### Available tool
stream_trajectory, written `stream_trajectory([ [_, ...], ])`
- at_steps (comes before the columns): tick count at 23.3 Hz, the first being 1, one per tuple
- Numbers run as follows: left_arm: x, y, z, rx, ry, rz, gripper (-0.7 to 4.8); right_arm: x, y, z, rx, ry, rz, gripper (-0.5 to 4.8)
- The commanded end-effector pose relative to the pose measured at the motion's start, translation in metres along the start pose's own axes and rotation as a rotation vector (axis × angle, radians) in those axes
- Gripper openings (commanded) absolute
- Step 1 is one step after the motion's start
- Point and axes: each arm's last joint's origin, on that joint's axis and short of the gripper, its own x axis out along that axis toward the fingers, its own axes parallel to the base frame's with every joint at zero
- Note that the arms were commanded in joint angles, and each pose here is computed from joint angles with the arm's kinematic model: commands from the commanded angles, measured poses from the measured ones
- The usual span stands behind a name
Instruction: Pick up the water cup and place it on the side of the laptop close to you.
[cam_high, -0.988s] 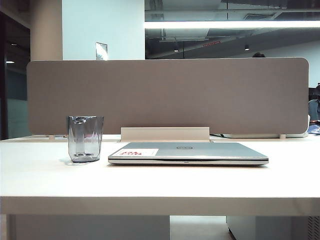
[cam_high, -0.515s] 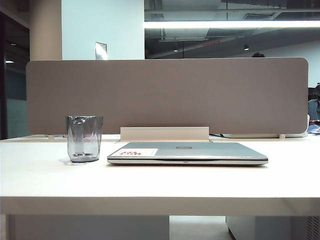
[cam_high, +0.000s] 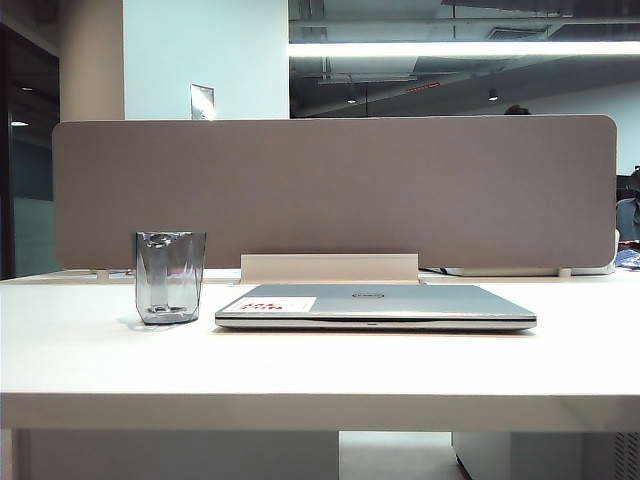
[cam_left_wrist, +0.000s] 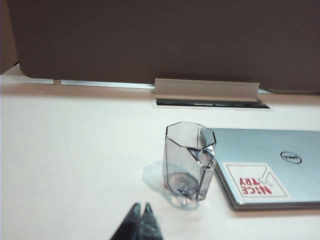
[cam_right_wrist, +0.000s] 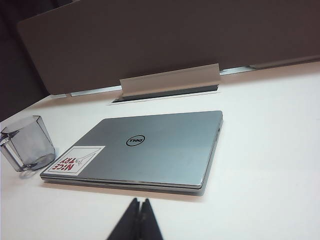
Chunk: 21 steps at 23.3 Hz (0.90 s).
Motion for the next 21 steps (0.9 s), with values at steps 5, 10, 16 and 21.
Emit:
stream_trajectory([
  [5, 0.046, 0.002, 0.023, 0.000, 0.072, -0.113, -0.05, 0.000, 0.000, 0.001, 0.000, -0.014, 0.006, -0.03],
  [10, 0.092, 0.009, 0.019, -0.030, 0.202, -0.128, -0.03, 0.000, 0.000, 0.001, 0.000, -0.012, 0.005, -0.03],
  [16, 0.128, 0.011, 0.004, 0.047, 0.292, -0.335, -0.01, 0.000, 0.000, 0.000, 0.002, -0.004, 0.003, -0.03],
  [21, 0.141, 0.014, -0.017, 0.091, 0.341, -0.359, -0.02, 0.000, 0.000, -0.001, 0.004, 0.005, 0.001, -0.03],
])
